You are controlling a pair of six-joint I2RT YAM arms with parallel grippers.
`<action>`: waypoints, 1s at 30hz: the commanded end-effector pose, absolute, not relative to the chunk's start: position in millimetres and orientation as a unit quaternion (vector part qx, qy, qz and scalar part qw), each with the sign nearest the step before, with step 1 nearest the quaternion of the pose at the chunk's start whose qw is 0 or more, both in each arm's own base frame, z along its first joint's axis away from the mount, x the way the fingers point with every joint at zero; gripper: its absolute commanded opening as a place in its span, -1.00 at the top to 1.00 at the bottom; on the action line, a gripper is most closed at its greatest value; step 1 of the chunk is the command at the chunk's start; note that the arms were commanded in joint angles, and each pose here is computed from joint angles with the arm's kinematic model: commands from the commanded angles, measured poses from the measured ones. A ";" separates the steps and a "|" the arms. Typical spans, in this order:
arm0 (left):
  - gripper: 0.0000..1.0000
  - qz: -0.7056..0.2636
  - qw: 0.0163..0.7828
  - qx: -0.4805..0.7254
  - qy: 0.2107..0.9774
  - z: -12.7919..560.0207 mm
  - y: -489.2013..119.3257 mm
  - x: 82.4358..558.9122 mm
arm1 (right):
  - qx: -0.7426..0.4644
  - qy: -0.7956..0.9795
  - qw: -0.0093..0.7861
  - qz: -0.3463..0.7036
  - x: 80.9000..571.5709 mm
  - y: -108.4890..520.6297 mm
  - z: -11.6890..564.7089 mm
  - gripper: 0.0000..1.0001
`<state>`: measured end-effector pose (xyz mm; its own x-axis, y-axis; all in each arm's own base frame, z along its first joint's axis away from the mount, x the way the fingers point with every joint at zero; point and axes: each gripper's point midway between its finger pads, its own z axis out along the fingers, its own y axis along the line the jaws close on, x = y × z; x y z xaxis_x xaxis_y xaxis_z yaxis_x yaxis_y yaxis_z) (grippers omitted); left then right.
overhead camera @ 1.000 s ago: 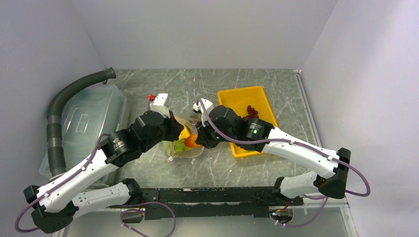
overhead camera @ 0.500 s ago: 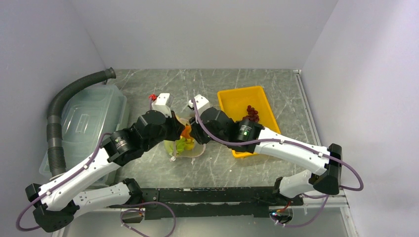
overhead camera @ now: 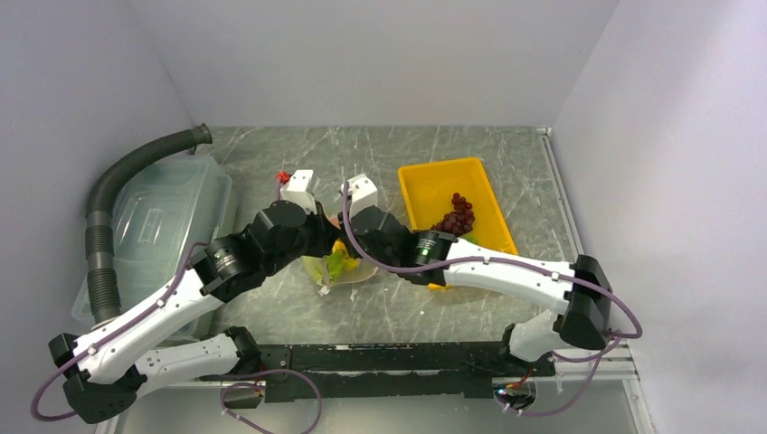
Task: Place the food in the zip-top bag and seal the zipper
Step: Adjust the fake fruit in the zipper food storage bag.
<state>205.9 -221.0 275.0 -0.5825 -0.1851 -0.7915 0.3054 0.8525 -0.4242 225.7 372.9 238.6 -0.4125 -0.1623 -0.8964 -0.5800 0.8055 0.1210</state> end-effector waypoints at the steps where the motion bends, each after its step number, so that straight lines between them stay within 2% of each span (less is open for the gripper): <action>1: 1.00 -0.308 0.467 0.023 0.828 299.4 -233.8 209.7 | -0.159 0.794 0.538 0.232 246.0 386.4 250.1 0.98; 6: 1.00 -0.311 0.471 0.017 0.825 303.3 -234.7 211.6 | -0.146 0.793 0.541 0.238 250.2 394.7 248.3 0.39; 15: 1.00 -0.291 0.484 0.006 0.825 302.9 -224.5 215.5 | -0.154 0.786 0.544 0.249 244.5 387.2 264.4 -0.35; 30: 1.00 -0.276 0.492 -0.002 0.826 300.6 -219.0 219.8 | -0.195 0.774 0.526 0.293 203.4 339.7 302.9 -0.32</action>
<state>213.4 -217.2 277.2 -0.5618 -0.2069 -0.8010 0.2735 0.8673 -0.4159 223.5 352.2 280.0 -0.3776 -0.0063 -0.9260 -0.5531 0.8035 0.2201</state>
